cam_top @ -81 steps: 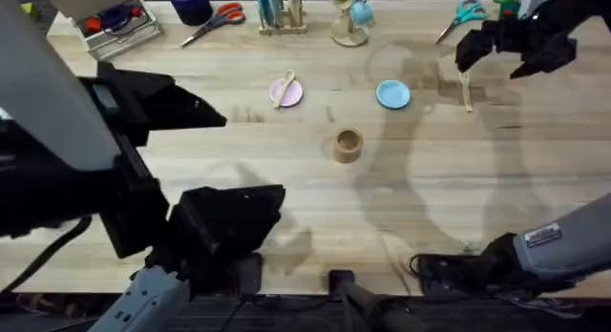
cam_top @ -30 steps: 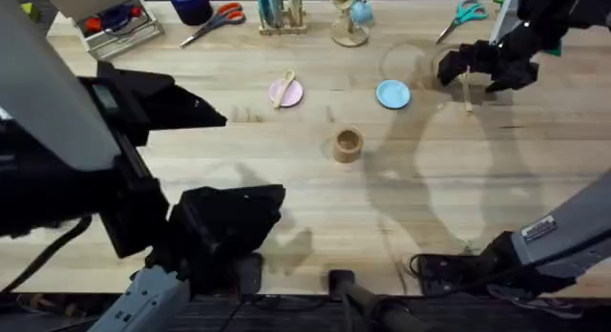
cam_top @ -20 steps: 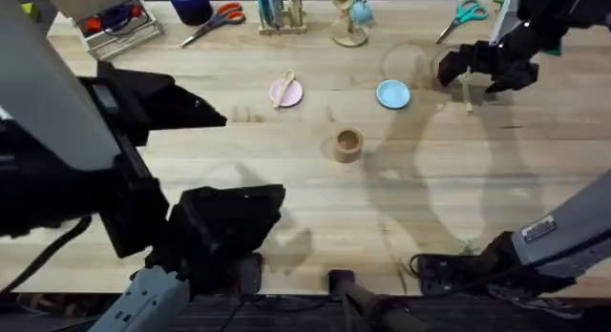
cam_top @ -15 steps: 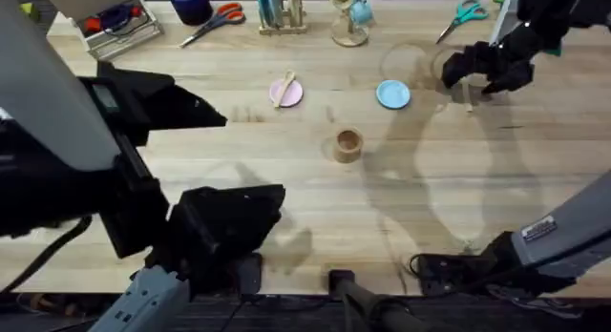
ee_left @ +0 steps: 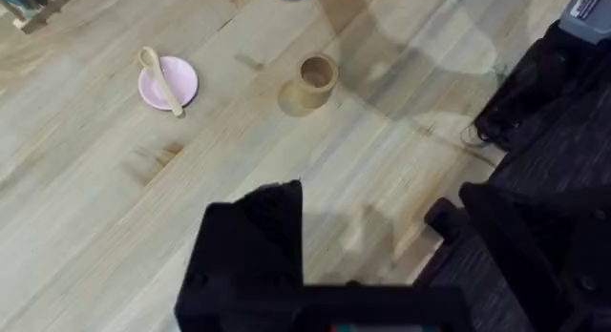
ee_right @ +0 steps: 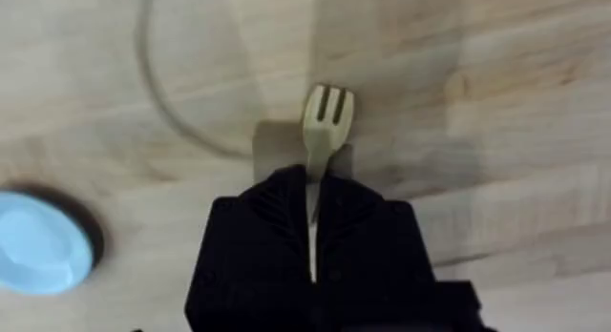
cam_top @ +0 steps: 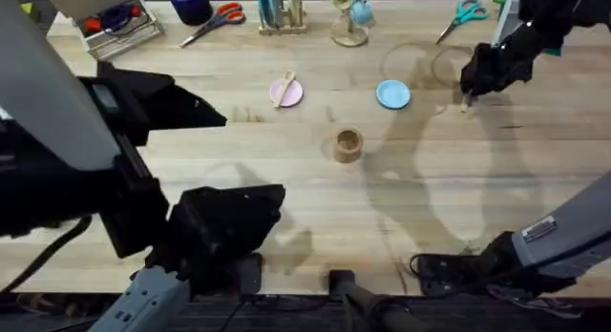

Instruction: Pick up a utensil and set it on the pink plate, then put the other utensil in the container.

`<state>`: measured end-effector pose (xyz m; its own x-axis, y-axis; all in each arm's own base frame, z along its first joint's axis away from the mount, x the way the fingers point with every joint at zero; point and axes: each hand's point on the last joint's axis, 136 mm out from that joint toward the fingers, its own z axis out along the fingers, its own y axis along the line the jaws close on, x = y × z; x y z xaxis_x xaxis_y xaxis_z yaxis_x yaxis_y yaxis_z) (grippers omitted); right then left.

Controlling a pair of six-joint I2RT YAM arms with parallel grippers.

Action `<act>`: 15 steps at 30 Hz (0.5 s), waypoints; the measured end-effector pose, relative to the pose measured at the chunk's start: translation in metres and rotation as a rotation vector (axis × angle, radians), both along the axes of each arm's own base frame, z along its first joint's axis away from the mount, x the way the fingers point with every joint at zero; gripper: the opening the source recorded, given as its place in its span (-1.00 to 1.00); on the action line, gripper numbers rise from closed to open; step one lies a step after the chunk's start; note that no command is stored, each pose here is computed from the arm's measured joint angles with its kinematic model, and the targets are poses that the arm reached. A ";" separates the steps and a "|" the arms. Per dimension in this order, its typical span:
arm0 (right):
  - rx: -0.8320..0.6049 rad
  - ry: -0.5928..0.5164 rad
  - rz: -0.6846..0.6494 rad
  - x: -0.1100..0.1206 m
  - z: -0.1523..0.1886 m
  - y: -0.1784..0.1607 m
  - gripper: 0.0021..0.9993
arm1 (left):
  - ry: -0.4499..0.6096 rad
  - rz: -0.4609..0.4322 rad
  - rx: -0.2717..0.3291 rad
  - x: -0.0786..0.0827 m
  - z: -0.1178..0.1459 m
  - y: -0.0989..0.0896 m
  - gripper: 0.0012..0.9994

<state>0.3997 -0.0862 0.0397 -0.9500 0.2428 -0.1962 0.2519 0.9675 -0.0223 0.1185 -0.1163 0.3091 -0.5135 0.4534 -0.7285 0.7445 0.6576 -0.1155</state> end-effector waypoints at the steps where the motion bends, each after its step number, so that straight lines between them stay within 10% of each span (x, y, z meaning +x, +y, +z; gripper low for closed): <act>1: 0.004 0.012 0.004 -0.003 0.000 0.001 -0.95 | 0.000 0.000 0.000 0.000 0.000 0.000 0.99; 7: 0.013 0.052 0.031 -0.018 0.013 0.006 -0.95 | 0.001 0.000 0.000 0.000 0.000 0.000 0.99; 15: -0.048 -0.177 0.070 -0.006 0.103 0.003 -0.95 | 0.001 0.000 0.000 0.000 0.000 0.000 0.99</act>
